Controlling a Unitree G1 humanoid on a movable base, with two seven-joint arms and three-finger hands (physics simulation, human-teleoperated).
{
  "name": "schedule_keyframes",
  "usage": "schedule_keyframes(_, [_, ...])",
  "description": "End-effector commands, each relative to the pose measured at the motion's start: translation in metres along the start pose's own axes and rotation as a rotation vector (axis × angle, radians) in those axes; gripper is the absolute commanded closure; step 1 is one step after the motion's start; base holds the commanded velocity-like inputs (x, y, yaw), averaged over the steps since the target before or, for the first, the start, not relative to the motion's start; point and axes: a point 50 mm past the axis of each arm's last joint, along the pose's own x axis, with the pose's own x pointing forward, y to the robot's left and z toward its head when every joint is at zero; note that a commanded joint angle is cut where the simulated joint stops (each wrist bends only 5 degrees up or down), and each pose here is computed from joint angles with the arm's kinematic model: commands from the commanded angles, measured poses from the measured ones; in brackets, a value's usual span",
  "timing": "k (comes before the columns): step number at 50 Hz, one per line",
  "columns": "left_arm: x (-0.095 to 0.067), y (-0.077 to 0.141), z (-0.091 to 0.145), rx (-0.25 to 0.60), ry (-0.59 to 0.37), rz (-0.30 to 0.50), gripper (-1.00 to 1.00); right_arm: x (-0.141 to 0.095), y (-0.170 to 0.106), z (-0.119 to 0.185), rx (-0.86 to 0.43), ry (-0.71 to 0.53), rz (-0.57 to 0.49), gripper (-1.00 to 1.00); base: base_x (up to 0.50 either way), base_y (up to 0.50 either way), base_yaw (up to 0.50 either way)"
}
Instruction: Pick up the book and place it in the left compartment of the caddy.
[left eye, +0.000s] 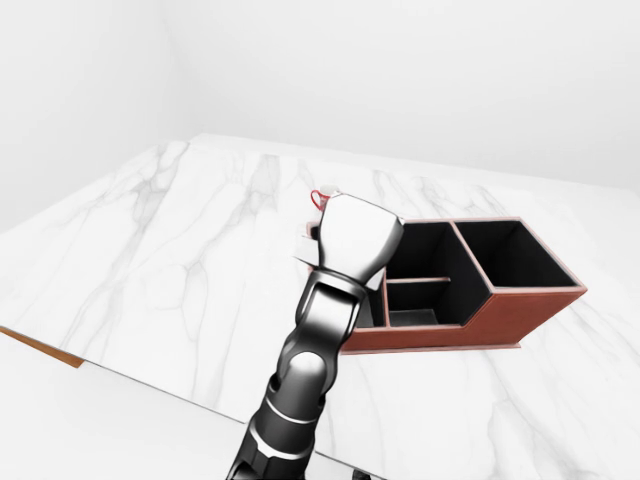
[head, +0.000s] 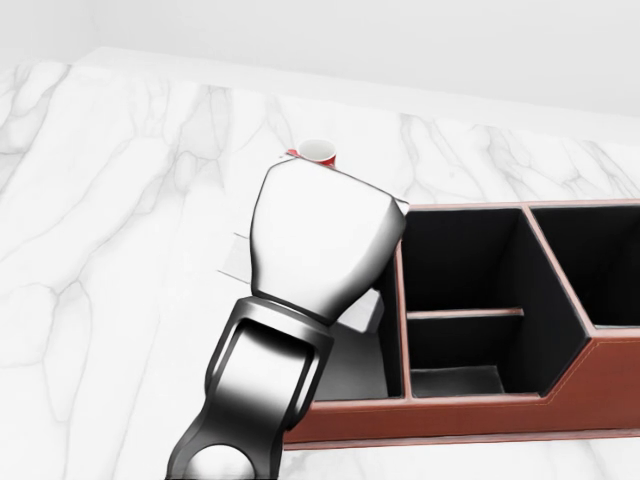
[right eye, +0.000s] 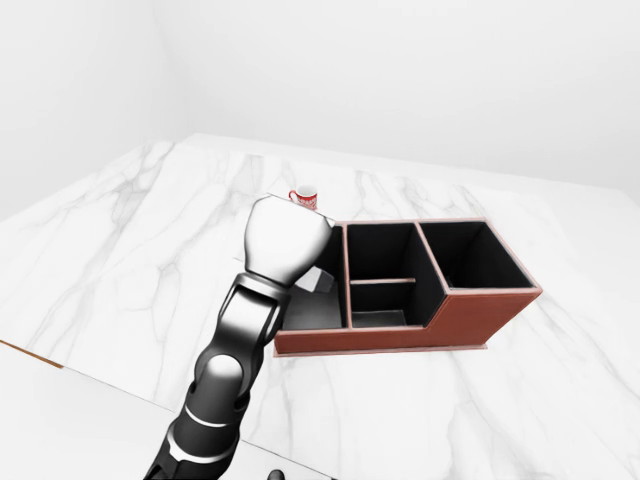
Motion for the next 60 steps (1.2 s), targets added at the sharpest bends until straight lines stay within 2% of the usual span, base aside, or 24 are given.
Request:
schedule_keyframes(1, [0.008, -0.007, 0.006, 0.004, -0.025, -0.007, 1.0, 0.0, 0.0, 0.001, -0.001, -0.003, 0.0, -1.0, 0.0, 0.0, 0.0])
schedule_keyframes(13, [0.014, -0.019, 0.01, -0.003, -0.051, -0.047, 1.0, 0.0, 0.0, -0.001, -0.002, 0.005, 0.0, -1.0, 0.0, 0.0, 0.0])
schedule_keyframes(40, [0.016, -0.038, 0.02, -0.019, -0.092, -0.085, 1.0, 0.0, 0.0, -0.001, -0.004, 0.003, 0.003, -1.0, 0.0, 0.0, 0.0])
schedule_keyframes(48, [0.014, -0.054, 0.022, -0.023, -0.098, -0.109, 1.0, 0.0, 0.001, -0.001, -0.006, 0.004, 0.006, -1.0, 0.0, 0.0, 0.0])
schedule_keyframes(51, [0.014, -0.052, 0.023, -0.054, -0.093, -0.094, 1.0, 0.0, 0.001, -0.001, -0.006, 0.003, 0.005, -1.0, 0.0, 0.0, 0.0])
schedule_keyframes(52, [0.015, -0.052, 0.023, -0.017, -0.092, -0.098, 1.0, 0.0, 0.001, 0.0, -0.007, 0.002, 0.005, -1.0, 0.0, 0.0, 0.0])
schedule_keyframes(60, [0.02, -0.062, 0.027, -0.012, -0.107, -0.126, 1.0, 0.0, 0.001, -0.001, -0.005, 0.006, 0.005, -1.0, 0.0, 0.0, 0.0])
